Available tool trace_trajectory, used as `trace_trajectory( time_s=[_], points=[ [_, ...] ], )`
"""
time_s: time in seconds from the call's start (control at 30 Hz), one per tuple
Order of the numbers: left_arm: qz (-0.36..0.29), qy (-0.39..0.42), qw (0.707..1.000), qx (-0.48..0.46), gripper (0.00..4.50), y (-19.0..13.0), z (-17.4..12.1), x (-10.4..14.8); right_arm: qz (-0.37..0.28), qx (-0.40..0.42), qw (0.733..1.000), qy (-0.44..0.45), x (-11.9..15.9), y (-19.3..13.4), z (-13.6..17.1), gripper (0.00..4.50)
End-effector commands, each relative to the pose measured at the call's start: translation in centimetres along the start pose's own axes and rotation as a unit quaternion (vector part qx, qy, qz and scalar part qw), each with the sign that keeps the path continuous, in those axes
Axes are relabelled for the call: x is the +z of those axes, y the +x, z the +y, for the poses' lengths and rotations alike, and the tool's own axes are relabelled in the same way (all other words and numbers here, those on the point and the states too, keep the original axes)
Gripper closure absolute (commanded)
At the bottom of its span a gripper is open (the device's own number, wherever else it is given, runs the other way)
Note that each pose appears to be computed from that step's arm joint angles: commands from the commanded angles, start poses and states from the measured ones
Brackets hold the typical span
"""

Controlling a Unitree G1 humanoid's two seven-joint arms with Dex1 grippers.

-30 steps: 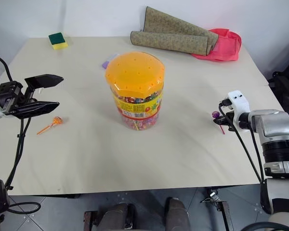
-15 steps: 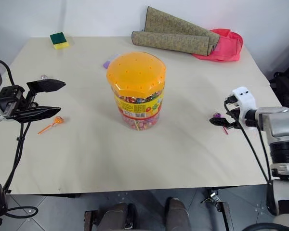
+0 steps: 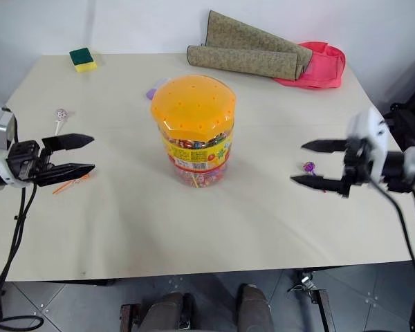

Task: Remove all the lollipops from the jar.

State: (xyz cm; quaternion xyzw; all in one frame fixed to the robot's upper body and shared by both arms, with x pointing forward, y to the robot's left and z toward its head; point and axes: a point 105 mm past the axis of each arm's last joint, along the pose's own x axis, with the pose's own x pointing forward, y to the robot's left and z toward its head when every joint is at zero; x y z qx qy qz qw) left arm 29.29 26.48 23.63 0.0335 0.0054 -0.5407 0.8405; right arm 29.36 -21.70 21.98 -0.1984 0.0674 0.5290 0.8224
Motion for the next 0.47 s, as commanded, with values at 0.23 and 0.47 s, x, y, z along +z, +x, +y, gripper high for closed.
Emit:
trace_trajectory(
  time_s=[0.23,0.47],
  points=[
    [0.043,0.025,0.996,0.077,0.00,-5.8,-0.7,-0.2,-0.014,-0.030,0.999,-0.002,-2.5,-1.0,-2.0,0.03],
    [0.036,0.051,0.994,0.087,0.00,-6.0,-0.9,-0.6,-0.022,-0.057,0.998,0.009,-2.8,-1.4,-2.9,0.03]
  ],
)
